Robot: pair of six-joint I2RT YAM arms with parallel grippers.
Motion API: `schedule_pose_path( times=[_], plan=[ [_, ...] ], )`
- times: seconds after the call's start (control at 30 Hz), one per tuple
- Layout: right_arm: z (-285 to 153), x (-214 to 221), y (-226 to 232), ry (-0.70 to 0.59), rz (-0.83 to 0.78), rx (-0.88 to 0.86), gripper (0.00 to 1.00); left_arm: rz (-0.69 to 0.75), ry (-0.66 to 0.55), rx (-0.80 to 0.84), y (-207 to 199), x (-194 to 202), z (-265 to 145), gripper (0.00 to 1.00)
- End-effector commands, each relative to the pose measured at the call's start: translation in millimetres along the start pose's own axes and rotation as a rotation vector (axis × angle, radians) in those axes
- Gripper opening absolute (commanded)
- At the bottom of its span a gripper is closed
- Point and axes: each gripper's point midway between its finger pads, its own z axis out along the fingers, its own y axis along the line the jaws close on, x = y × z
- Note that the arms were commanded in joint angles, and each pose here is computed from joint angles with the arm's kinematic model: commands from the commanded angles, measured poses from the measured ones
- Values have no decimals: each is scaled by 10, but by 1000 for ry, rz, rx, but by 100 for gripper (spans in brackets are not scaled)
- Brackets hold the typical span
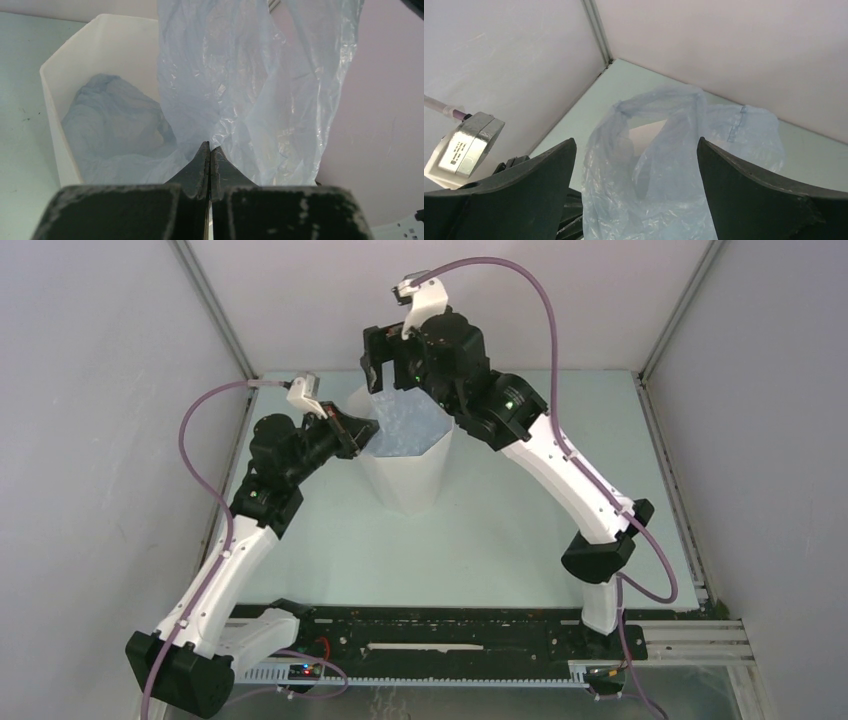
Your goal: Put the trash bags into the trash bin
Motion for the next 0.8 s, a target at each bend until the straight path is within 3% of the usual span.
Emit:
schedule_pose_path(
  times=[0.0,0.27,0.33,0.37,0.5,0.57,0.77],
  plan=[
    [127,-133,-104,-88,-119,115,100,15,-14,-10,5,-17,-21,0],
    [298,-8,-69,-88,-170,153,97,-2,-16,-12,-21,-35,-38,0],
    [284,-20,-43,-92,-165,153,86,0,-17,-15,-32,-52,-48,0],
    [240,-68,-46,-101,-156,161,75,2,-17,-19,-31,-57,-56,0],
    [-122,-368,88,-135,-91,66,20,6,-20,-56,21,-70,-80,0],
    [-335,-431,178,-123,-68,-20,0,1,-16,-73,55,-68,-69,0],
    [-891,-536,352,-136,17,-288,0,-21,-39,-92,25,-189,-98,3]
  ],
)
